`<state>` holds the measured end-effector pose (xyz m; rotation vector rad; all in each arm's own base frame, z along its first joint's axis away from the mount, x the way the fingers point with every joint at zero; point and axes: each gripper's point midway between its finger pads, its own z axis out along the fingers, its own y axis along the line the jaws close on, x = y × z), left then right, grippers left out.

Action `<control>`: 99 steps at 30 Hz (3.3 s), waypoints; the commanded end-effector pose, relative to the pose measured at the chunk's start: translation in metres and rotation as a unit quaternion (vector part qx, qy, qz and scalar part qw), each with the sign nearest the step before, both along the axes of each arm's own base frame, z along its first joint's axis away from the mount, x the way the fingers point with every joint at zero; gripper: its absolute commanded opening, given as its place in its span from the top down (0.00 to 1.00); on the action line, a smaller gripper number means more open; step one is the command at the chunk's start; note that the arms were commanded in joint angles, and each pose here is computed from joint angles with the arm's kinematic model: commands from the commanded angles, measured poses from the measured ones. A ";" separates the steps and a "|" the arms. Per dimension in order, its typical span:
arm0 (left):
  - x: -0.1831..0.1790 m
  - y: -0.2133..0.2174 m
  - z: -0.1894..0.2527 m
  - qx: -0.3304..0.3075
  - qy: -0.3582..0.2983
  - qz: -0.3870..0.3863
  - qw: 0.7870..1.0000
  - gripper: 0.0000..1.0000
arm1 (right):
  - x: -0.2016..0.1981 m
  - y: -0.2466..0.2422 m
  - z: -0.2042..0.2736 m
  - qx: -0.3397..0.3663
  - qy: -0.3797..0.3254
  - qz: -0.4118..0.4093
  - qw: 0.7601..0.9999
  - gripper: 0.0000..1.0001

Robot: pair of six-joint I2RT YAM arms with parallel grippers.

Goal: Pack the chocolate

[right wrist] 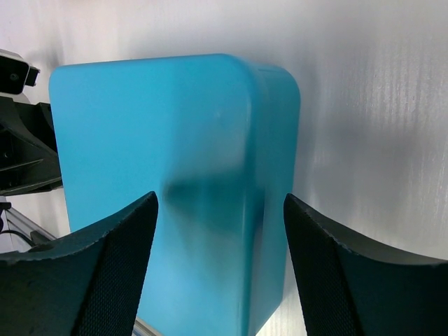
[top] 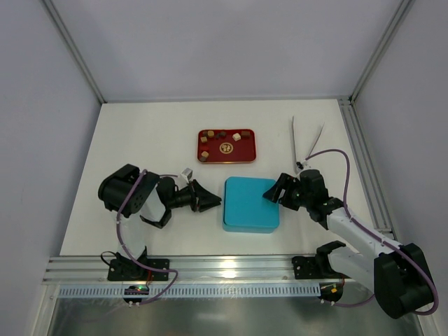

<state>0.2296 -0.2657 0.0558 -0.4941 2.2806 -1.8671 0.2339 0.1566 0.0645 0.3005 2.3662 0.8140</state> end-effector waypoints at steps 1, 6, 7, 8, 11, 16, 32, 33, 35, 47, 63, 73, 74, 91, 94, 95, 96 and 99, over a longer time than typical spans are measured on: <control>-0.001 0.003 -0.003 0.006 -0.015 0.001 1.000 0.73 | 0.013 0.006 0.024 0.014 -0.036 0.002 0.999 0.27; -0.003 0.000 -0.005 0.008 -0.014 -0.003 1.000 0.73 | 0.013 0.007 0.029 0.021 -0.038 0.002 0.999 0.30; -0.002 -0.001 -0.005 0.009 -0.015 -0.002 1.000 0.74 | 0.013 0.007 0.030 0.024 -0.038 0.002 0.999 0.31; -0.004 -0.003 -0.005 0.009 -0.015 -0.006 1.000 0.74 | 0.012 0.008 0.032 0.024 -0.039 0.003 0.999 0.31; -0.006 -0.006 -0.007 0.013 -0.013 -0.008 1.000 0.74 | 0.012 0.008 0.034 0.025 -0.041 0.002 0.999 0.32; -0.006 -0.007 -0.007 0.014 -0.014 -0.009 1.000 0.75 | 0.012 0.008 0.038 0.028 -0.043 0.002 0.999 0.35; -0.010 -0.012 -0.007 0.018 -0.015 -0.016 1.000 0.76 | 0.013 0.012 0.045 0.038 -0.045 0.006 0.998 0.36; -0.010 -0.013 -0.007 0.018 -0.015 -0.016 1.000 0.76 | 0.014 0.011 0.045 0.038 -0.045 0.005 0.998 0.36; -0.011 -0.014 -0.007 0.019 -0.015 -0.018 1.000 0.76 | 0.014 0.012 0.045 0.038 -0.042 0.006 0.998 0.36; -0.013 -0.018 -0.009 0.026 -0.013 -0.024 0.999 0.76 | 0.016 0.016 0.048 0.041 -0.038 0.014 0.998 0.36; -0.014 -0.020 -0.013 0.041 -0.009 -0.026 0.999 0.78 | 0.014 0.019 0.048 0.039 -0.037 0.020 0.998 0.35; -0.015 -0.021 -0.016 0.045 -0.005 -0.027 0.999 0.79 | 0.014 0.021 0.050 0.033 -0.037 0.024 0.998 0.35; -0.015 -0.021 -0.016 0.045 -0.005 -0.027 0.999 0.79 | 0.014 0.022 0.050 0.033 -0.037 0.026 0.998 0.35; -0.016 -0.020 -0.022 0.056 0.003 -0.027 0.998 0.82 | 0.013 0.032 0.046 0.006 -0.028 0.039 0.999 0.30; -0.016 -0.021 -0.023 0.058 0.003 -0.027 0.998 0.83 | 0.012 0.035 0.046 0.002 -0.027 0.043 0.999 0.30; -0.016 -0.021 -0.023 0.059 0.004 -0.026 0.998 0.84 | 0.012 0.036 0.046 0.001 -0.028 0.043 0.999 0.30; -0.015 -0.021 -0.023 0.060 0.002 -0.027 0.998 0.84 | 0.013 0.037 0.046 0.000 -0.028 0.043 0.999 0.30; -0.016 -0.020 -0.025 0.064 0.004 -0.026 0.998 0.86 | 0.011 0.039 0.045 -0.004 -0.027 0.047 0.999 0.30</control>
